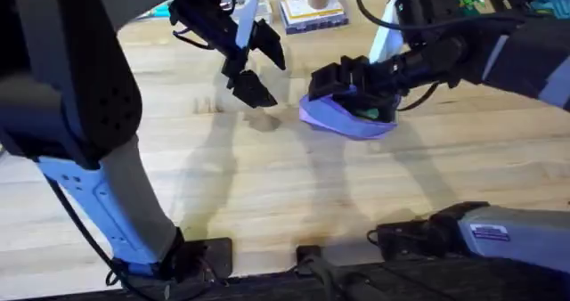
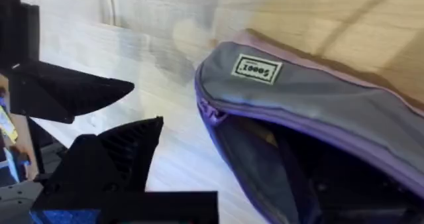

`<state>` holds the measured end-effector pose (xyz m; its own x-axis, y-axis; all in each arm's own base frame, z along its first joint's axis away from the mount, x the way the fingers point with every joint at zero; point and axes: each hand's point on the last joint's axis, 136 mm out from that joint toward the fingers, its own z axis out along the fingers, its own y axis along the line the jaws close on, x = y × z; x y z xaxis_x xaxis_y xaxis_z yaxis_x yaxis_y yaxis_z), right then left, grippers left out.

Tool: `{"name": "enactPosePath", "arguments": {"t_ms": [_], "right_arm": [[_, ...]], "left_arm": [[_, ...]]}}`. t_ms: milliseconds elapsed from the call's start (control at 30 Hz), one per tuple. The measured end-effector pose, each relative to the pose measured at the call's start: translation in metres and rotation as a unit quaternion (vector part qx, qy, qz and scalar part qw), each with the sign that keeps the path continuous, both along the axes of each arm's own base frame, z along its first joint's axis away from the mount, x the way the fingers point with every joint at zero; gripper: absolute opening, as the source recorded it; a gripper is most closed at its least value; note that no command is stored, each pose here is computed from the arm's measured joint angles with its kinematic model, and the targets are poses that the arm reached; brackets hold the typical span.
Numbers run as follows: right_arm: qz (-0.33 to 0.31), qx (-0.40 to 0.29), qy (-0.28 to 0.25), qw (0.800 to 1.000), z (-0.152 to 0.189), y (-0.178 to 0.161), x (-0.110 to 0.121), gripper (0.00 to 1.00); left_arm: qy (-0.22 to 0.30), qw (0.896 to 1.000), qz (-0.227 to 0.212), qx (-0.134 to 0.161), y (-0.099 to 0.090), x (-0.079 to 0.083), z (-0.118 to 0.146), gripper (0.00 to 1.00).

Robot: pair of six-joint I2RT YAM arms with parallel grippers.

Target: Unzip the bag, pick up the pens from the table one at a time and place them inside, then zip the bag closed.

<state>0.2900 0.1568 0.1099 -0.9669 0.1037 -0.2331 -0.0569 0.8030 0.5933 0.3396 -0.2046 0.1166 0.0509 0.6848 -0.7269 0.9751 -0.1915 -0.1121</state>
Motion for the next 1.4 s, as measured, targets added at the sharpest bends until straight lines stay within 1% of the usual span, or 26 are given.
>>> {"name": "enactPosePath", "arguments": {"t_ms": [400, 700, 933, 1400], "right_arm": [[0.007, 0.029, -0.024, 0.999, 0.007, 0.030, 0.005, 0.998], [-0.004, 0.037, -0.023, 0.999, 0.008, 0.031, 0.008, 0.998], [0.013, 0.073, -0.024, 0.997, 0.017, 0.041, 0.006, 0.997], [0.015, 0.099, -0.019, 0.995, 0.024, 0.039, 0.005, 0.997]], "left_arm": [[0.000, 1.000, 0.000, 0.000, 0.000, 0.000, 0.000, 0.994], [0.000, 1.000, 0.000, 0.000, 0.000, 0.000, 0.000, 0.993], [0.000, 1.000, 0.000, 0.000, 0.000, 0.000, 0.000, 0.993], [0.000, 1.000, 0.000, 0.000, 0.000, 0.000, 0.000, 0.993]]}}
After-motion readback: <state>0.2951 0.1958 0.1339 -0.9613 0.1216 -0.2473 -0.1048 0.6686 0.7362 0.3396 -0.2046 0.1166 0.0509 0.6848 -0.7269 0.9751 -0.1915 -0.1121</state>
